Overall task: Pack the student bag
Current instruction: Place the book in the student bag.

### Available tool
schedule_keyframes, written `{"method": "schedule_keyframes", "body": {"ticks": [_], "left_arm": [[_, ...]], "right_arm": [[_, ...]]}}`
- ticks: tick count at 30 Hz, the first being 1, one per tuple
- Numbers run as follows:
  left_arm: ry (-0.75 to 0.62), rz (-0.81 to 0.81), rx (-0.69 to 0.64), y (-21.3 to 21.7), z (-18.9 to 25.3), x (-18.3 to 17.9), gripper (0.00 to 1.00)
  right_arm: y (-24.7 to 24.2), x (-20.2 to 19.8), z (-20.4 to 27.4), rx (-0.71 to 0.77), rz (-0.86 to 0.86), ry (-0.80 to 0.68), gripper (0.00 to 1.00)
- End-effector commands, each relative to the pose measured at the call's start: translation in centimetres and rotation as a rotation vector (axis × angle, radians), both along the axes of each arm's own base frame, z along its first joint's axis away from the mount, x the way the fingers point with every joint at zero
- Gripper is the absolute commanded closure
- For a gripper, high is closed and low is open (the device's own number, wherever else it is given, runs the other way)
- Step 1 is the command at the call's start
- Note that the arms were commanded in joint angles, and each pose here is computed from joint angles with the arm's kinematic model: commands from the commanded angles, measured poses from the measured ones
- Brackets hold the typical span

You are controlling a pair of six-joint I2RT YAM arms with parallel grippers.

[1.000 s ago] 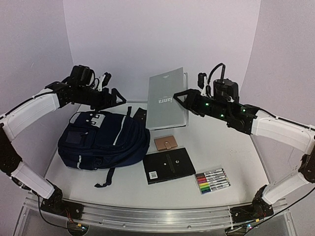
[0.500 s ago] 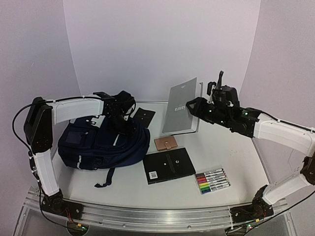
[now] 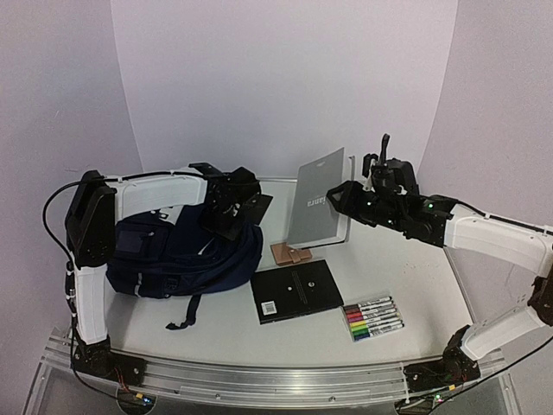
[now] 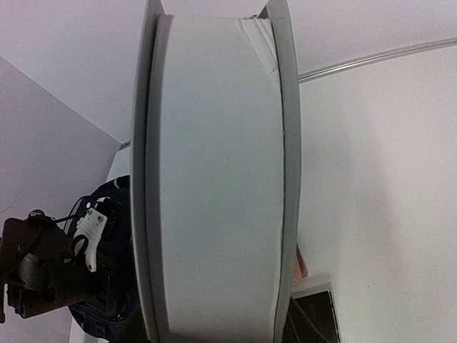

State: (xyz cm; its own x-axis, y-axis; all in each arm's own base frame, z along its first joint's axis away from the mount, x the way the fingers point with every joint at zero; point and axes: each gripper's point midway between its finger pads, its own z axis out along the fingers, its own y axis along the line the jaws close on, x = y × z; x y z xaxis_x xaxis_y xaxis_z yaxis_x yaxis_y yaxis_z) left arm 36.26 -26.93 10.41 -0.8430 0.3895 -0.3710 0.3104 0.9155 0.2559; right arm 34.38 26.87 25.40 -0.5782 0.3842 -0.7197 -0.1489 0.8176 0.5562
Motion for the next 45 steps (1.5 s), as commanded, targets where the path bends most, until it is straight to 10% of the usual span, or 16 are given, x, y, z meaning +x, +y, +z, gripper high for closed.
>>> {"method": "schedule_keyframes", "body": {"ticks": [1, 15, 23, 45], "left_arm": [[-0.107, 0.029, -0.021, 0.8, 5.3, 1.3, 1.00], [-0.354, -0.080, -0.520, 0.6, 23.3, 0.1, 1.00], [-0.297, -0.216, -0.767, 0.2, 26.1, -1.4, 1.00], [-0.171, -0.423, -0.910, -1.9, 27.3, -5.1, 1.00]], "right_arm": [[1.1, -1.2, 2.9, 0.139, 0.059, -0.011, 0.77], [6.0, -3.9, 0.7, 0.371, 0.255, 0.203, 0.77], [9.3, -4.7, -0.9, 0.379, 0.342, 0.291, 0.76], [19.5, 3.8, -5.1, 0.494, 0.290, 0.191, 0.77]]}}
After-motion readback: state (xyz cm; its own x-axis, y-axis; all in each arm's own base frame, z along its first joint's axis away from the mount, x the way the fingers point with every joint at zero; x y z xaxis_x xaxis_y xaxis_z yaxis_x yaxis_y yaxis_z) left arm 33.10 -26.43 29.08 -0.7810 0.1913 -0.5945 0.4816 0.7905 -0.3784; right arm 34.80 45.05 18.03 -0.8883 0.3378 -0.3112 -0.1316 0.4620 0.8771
